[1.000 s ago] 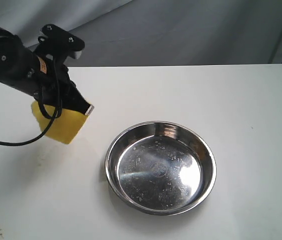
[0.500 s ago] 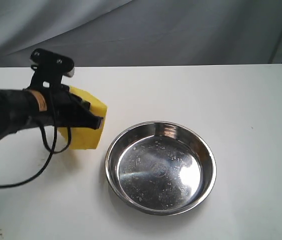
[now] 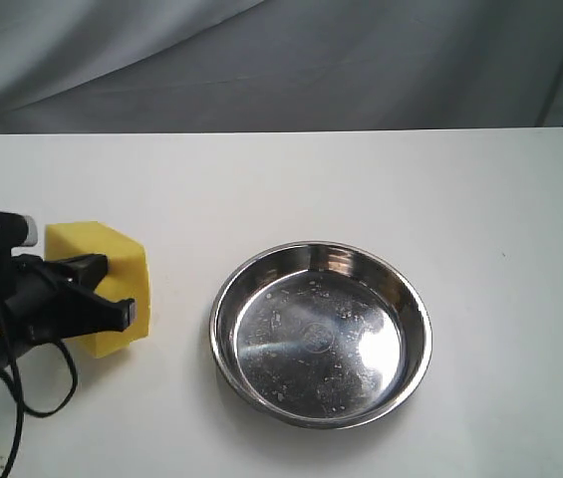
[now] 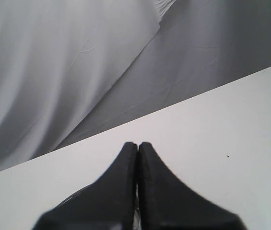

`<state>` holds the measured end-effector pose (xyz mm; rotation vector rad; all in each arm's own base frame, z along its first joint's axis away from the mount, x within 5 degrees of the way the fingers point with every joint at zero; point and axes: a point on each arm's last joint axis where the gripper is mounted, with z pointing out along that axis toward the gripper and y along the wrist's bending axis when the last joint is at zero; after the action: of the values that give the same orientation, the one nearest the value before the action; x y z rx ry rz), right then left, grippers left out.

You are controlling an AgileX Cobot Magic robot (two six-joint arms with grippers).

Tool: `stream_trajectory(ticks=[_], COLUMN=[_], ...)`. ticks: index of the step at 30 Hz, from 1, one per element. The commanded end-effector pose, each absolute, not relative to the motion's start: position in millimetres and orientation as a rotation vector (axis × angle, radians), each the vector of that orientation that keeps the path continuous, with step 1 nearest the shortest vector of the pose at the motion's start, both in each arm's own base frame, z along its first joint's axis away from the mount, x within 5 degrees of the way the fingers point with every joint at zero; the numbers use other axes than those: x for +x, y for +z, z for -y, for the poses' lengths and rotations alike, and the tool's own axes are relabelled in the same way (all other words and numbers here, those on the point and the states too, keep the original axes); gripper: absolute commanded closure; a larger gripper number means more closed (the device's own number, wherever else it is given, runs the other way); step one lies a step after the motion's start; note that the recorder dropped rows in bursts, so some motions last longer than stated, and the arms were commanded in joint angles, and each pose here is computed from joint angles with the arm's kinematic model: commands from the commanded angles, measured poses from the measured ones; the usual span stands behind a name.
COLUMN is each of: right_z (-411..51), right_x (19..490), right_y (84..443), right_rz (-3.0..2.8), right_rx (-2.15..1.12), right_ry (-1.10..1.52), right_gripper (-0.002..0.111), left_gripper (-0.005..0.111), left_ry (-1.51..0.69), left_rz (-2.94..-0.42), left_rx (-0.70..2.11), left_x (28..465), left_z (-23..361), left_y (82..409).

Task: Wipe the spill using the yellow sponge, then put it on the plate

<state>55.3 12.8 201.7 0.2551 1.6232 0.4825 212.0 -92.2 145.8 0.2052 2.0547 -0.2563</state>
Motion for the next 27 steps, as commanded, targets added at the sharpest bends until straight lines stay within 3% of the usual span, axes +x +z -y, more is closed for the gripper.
stream_trajectory(ticks=[1,5,7,8,13,14,16,19,23,27], right_z=[-13,-13,-13,-13,-13,-13,-13,-13,-13,-13], right_x=[55,55,55,55,55,55,55,55,55,55], right_y=[201,201,201,201,201,201,201,201,201,201], right_rz=[-1.621,-1.621,-1.621,-1.621,-1.621,-1.621,-1.621,-1.621,-1.621,-1.621], right_rx=[0.253,0.253,0.253,0.253,0.253,0.253,0.253,0.253,0.253,0.253], right_ry=[0.483,0.483,0.483,0.483,0.483,0.483,0.483,0.483,0.483,0.483], right_gripper=[0.108,0.108,0.108,0.108,0.108,0.108,0.108,0.108,0.108,0.108], left_gripper=[0.106,0.105,0.097,0.080,0.020,0.019,0.021,0.041,0.075,0.089], left_ry=[-0.251,-0.245,-0.245,-0.244,-0.238,-0.232,-0.238,-0.228,-0.258,-0.324], left_rz=[-2.035,-2.091,-2.100,-2.103,-2.107,-2.111,-2.144,-2.264,-2.265,-2.288], left_rx=[0.185,0.187,0.188,0.189,0.157,0.126,-0.038,-0.259,-0.121,-0.067], left_x=[199,193,192,192,193,193,193,186,191,217], left_z=[85,82,82,82,81,79,74,66,75,94], left_y=[140,133,132,132,132,132,130,120,124,141])
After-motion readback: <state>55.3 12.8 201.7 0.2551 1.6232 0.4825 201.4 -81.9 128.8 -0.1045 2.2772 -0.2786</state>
